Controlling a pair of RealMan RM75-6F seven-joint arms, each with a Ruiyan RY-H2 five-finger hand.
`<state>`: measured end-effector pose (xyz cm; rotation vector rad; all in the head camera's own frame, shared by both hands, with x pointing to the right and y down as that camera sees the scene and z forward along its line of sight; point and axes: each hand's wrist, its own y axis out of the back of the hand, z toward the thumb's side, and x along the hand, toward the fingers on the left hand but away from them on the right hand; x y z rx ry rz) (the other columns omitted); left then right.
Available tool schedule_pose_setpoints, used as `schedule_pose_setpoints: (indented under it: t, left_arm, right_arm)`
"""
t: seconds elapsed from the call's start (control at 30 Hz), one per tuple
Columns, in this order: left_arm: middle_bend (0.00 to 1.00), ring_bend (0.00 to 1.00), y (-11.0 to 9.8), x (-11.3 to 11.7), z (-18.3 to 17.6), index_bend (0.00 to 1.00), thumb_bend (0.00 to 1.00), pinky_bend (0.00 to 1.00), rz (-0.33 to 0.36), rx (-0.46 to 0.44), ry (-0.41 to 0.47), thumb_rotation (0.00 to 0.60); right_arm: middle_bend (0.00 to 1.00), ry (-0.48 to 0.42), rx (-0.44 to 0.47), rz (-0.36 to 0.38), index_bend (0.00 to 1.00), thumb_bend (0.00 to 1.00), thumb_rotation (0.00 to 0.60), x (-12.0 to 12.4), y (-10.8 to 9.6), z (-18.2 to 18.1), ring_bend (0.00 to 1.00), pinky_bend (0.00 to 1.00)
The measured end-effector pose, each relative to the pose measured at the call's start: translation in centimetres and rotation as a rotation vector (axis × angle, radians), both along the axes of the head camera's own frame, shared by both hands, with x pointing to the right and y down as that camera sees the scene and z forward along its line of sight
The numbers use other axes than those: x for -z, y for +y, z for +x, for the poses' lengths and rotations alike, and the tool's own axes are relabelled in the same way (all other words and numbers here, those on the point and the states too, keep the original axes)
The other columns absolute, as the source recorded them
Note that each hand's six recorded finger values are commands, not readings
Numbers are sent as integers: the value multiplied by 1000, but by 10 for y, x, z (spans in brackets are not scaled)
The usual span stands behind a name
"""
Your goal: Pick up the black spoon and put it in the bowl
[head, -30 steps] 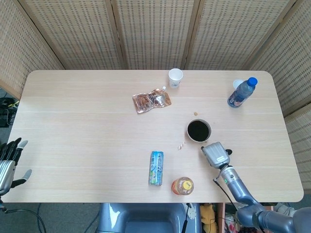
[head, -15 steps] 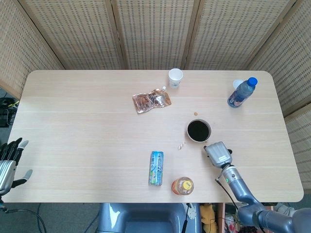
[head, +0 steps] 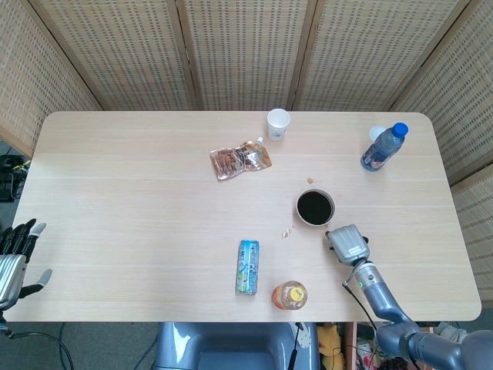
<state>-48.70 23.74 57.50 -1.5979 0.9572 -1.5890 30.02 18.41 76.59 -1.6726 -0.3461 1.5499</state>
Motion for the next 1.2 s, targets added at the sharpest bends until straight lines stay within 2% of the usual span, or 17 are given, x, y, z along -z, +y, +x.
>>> schedule_pose_setpoints:
  t: [0.67, 0.87, 1.2]
  left_arm:
    - [0, 0, 1, -1, -1, 0, 323, 0, -2, 1, 1, 600]
    - [0, 0, 2, -1, -1, 0, 324, 0, -3, 3, 0, 600]
    - [0, 0, 2, -1, -2, 0, 322, 0, -1, 4, 2, 600]
  right_arm:
    - [979, 17, -13, -14, 574, 516, 600, -5, 3, 6, 1000, 1000]
    - [983, 23, -24, -27, 615, 636, 600, -7, 6, 9, 1000, 1000]
    - [987, 1, -60, -25, 649, 767, 600, -3, 5, 12, 1000, 1000]
